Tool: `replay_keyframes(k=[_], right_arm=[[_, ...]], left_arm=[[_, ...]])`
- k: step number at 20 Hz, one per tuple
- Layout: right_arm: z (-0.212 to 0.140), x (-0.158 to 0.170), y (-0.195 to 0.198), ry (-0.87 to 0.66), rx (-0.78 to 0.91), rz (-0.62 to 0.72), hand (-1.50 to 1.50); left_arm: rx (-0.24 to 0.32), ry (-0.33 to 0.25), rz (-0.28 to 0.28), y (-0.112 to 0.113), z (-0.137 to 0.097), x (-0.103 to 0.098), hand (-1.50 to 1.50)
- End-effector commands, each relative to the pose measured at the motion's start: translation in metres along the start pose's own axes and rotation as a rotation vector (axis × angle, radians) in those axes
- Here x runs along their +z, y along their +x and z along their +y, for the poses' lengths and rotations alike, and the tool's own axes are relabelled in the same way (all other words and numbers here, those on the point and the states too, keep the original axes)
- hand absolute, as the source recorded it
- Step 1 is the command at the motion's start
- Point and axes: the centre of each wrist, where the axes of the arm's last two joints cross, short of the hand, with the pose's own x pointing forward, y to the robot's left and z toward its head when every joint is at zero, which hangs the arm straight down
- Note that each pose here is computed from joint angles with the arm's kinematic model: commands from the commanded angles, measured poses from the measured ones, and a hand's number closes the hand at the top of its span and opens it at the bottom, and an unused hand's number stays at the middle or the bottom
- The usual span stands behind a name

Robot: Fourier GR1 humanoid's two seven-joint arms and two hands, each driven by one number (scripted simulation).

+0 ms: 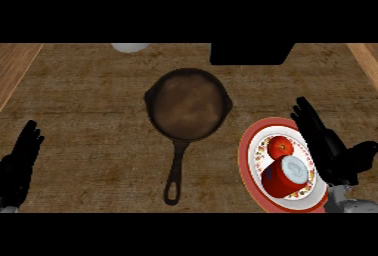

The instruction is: Pick the tomato from the plate and place it in the pan

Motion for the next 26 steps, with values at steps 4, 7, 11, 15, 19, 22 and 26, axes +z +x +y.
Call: replay_keyframes(k=[4, 7, 11, 15, 19, 22, 26], right_arm=[[0.056, -0.021, 0.054, 0.673, -0.100, -0.286, -1.50], [0.050, -0.019, 0.038, 0.186, -0.630, -0.420, -1.50], [-0.018, -0.045, 0.029, 0.352, -0.227, -0.388, 1.50], [-0.080, -0.044, 0.017, 0.526, -0.230, -0.546, -1.50], [-0.099, -0.056, 0.043, 0.682, -0.056, -0.569, -1.50], [-0.120, -0.060, 0.078, 0.695, 0.114, -0.581, -1.50], [-0.115, -0.059, 0.129, 0.719, 0.430, -0.545, -1.50]], left_arm=[[-0.099, -0.018, 0.022, 0.009, 0.001, -0.014, 0.00], [-0.089, -0.003, 0.071, 0.001, 0.005, -0.008, 0.00], [-0.130, -0.049, 0.115, 0.007, -0.005, -0.022, 0.00], [-0.151, -0.040, 0.134, 0.015, -0.014, -0.033, 0.00], [-0.157, -0.038, 0.154, 0.022, 0.000, -0.049, 0.00], [-0.166, -0.035, 0.138, 0.030, -0.016, -0.051, 0.00], [-0.188, -0.062, 0.153, 0.005, -0.017, -0.033, 0.00]])
